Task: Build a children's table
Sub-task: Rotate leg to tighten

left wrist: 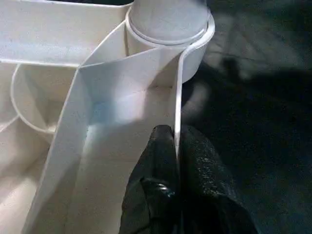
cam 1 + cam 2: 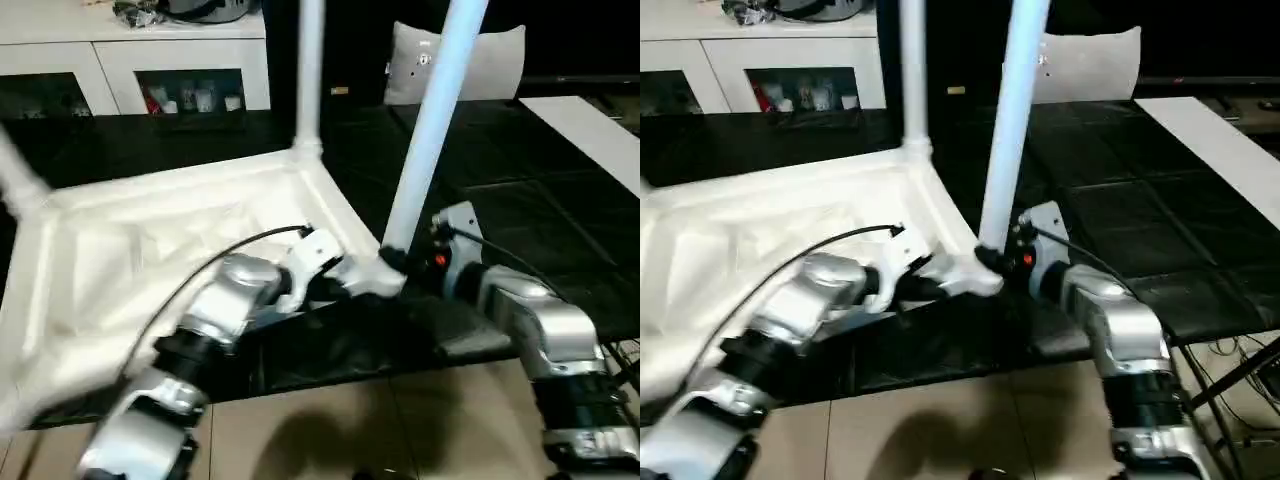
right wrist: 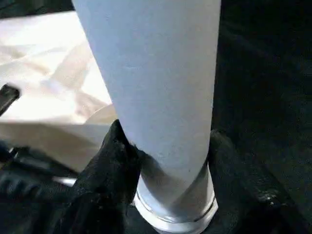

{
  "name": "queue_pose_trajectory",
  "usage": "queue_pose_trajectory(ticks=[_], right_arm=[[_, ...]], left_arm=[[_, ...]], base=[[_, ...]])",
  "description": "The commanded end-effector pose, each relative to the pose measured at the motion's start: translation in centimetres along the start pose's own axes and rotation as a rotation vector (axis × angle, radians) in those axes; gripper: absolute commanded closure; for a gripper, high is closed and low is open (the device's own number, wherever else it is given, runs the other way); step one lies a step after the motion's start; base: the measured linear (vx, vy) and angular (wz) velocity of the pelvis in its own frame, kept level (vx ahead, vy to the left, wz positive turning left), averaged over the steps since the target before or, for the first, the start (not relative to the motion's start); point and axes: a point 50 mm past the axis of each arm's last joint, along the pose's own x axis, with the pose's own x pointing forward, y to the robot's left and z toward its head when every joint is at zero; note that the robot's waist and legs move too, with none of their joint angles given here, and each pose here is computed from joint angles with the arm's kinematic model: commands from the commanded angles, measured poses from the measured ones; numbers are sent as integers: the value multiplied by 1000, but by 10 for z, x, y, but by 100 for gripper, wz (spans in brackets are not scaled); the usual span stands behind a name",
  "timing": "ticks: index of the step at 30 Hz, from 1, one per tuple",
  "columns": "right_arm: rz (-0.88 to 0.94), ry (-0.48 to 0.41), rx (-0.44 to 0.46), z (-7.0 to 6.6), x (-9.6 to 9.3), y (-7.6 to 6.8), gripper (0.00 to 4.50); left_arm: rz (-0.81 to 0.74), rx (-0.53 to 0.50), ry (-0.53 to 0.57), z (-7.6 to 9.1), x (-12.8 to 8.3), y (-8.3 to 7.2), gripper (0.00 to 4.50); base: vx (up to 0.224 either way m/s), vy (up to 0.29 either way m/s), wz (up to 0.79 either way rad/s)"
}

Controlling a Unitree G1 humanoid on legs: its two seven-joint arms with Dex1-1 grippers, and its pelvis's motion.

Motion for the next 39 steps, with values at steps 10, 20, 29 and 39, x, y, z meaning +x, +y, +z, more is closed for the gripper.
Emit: queue_pose_trajectory(ticks=[10,20,29,39], right_arm=[[234,-13,-136,2,-9,13,93],[481,111,-284,1,-42,2,48],[621,196,-339,-2,-53,0,95],[753,240,-325,-7,-60,7,176]], left_arm=[[-124,175,-83,18,-4,-9,450],[-292,359,51,-3,-23,1,450],[-480,453,90,-7,-38,-2,450],[-588,527,154,-13,-47,-1,450]], base=[[0,0,0],[0,0,0],[0,0,0],[0,0,0]])
